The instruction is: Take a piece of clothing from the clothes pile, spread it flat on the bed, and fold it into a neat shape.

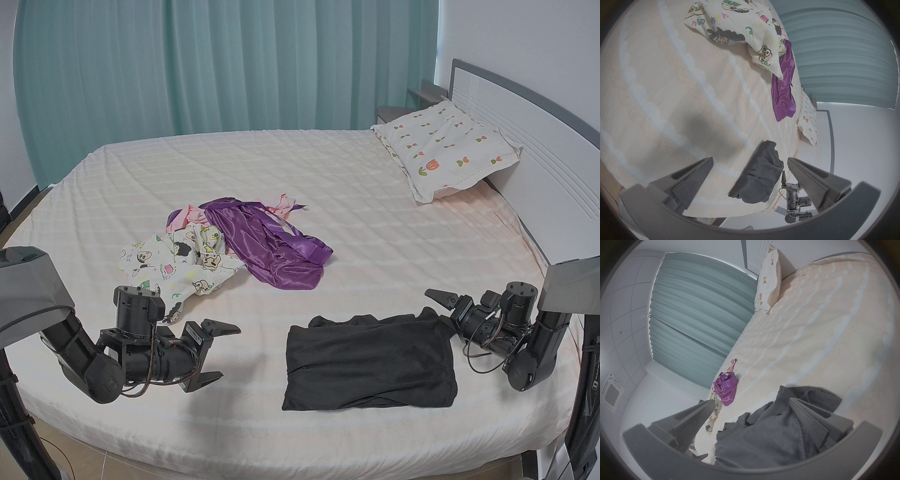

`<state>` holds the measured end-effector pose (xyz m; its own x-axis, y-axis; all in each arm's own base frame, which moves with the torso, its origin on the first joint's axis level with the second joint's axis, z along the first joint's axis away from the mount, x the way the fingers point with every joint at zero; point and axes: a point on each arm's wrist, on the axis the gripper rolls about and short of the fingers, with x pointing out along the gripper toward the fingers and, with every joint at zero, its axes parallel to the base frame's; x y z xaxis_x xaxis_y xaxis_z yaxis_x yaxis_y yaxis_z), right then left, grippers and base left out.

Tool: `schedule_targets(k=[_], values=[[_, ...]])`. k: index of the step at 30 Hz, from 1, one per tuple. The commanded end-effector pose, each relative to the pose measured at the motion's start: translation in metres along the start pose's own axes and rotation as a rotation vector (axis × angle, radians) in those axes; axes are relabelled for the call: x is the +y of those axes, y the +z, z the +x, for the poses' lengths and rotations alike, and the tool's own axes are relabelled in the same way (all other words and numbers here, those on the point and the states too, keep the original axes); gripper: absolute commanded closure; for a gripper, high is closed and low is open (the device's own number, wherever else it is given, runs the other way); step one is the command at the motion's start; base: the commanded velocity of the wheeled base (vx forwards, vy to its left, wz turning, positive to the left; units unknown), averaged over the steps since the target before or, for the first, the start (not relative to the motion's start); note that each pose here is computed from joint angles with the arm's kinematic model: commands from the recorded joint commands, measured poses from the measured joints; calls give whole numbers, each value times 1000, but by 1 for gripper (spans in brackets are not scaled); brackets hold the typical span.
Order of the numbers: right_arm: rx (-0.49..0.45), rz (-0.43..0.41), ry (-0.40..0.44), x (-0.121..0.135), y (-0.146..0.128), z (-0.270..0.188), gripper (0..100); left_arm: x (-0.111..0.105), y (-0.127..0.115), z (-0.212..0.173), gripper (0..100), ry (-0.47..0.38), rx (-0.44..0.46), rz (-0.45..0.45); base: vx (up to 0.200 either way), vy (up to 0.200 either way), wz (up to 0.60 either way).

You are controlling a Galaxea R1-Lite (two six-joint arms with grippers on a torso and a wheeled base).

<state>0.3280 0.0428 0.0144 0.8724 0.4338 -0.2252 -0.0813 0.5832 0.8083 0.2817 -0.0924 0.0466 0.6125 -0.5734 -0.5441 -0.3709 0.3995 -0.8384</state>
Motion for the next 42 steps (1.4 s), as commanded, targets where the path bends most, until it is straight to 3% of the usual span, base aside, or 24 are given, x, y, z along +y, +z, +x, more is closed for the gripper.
schedule_targets(k=[1,17,18,42], values=[[13,0,-13,-13,-7,13,0,1,0,0,0,4,1,-1,0,0,0],[25,12,-41,-24,-10,13,0,1,0,0,0,3,1,2,0,0,0],[29,12,-42,-24,-11,13,100,1,0,0,0,3,2,2,0,0,0],[-58,55,-56,-38,12,16,100,1,0,1,0,4,3,3,0,0,0]])
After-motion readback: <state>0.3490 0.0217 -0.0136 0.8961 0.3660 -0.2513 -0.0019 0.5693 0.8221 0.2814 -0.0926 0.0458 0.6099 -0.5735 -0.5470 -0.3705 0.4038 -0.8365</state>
